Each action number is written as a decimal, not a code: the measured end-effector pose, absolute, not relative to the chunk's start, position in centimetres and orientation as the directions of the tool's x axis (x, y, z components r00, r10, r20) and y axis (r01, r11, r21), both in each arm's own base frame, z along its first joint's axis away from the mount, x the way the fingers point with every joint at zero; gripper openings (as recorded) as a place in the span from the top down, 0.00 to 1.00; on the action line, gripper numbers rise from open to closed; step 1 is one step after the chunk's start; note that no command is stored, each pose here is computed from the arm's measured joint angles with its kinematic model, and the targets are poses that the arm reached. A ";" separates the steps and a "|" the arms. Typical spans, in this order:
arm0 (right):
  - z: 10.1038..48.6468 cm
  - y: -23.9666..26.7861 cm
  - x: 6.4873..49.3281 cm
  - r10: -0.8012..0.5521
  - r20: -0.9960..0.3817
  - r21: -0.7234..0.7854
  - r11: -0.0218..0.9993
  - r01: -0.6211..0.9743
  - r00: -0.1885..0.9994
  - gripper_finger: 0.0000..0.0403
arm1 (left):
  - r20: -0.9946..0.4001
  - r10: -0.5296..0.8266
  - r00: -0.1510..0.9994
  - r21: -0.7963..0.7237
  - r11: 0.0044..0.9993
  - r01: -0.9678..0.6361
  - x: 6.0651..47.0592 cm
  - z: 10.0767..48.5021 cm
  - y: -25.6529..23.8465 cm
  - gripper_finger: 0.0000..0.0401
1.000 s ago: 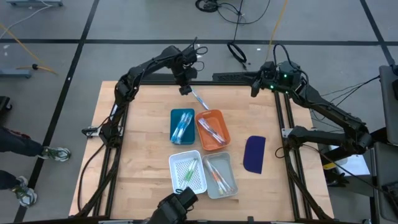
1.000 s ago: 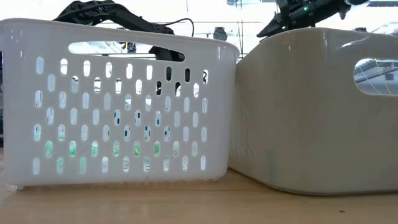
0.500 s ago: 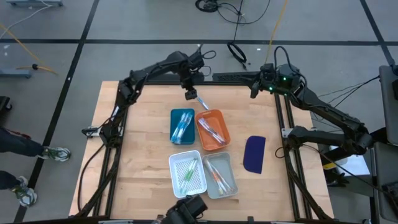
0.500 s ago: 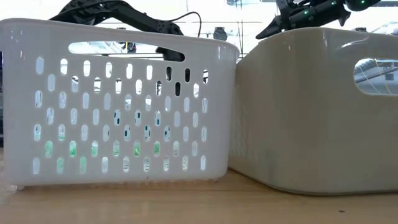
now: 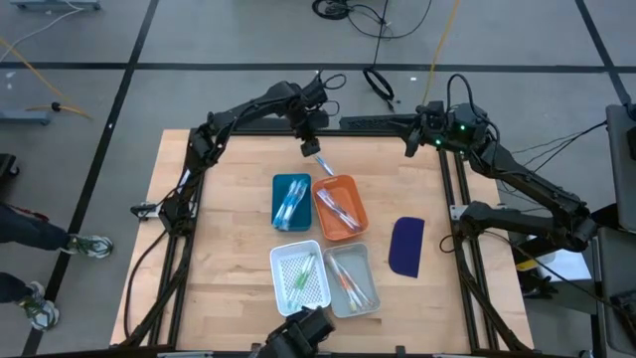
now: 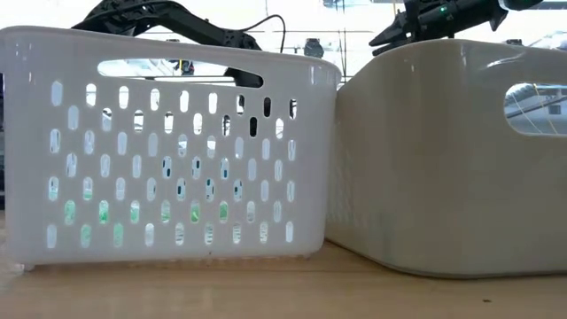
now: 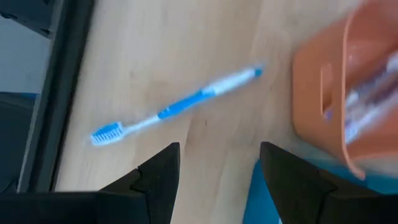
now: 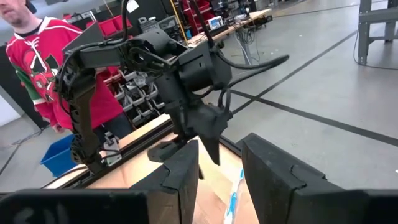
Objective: Pick & Place Toothbrushes
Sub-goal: Adjust the blue toothbrush on the blue bin
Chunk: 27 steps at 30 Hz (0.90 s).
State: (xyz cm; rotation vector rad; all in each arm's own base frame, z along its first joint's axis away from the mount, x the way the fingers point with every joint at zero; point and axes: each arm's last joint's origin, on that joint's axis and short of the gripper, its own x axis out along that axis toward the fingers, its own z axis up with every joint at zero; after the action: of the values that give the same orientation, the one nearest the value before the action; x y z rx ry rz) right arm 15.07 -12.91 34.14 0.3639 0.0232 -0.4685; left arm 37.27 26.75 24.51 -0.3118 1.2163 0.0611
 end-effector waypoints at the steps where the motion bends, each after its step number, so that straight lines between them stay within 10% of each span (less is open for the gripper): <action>1: 34.2 -12.9 15.1 -0.437 -0.104 0.338 0.829 0.445 0.893 0.71 | -0.925 -0.106 0.366 -0.204 0.949 -0.239 37.4 24.6 27.0 0.44; 14: 34.1 -12.9 15.1 -0.438 -0.105 0.356 0.822 0.445 0.893 0.71 | -0.869 -0.108 0.483 -0.465 0.509 -0.724 38.7 21.5 29.5 0.44; 27: 34.2 -12.9 15.1 -0.437 -0.101 0.375 0.815 0.441 0.894 0.71 | -0.853 -0.164 0.496 -0.522 0.238 -0.819 38.6 21.7 29.2 0.44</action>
State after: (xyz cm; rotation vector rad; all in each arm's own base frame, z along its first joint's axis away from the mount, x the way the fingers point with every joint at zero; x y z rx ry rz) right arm 15.06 -12.90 34.18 0.4019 0.0103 -0.4685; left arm 38.58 29.23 21.66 -1.2793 0.9873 0.5660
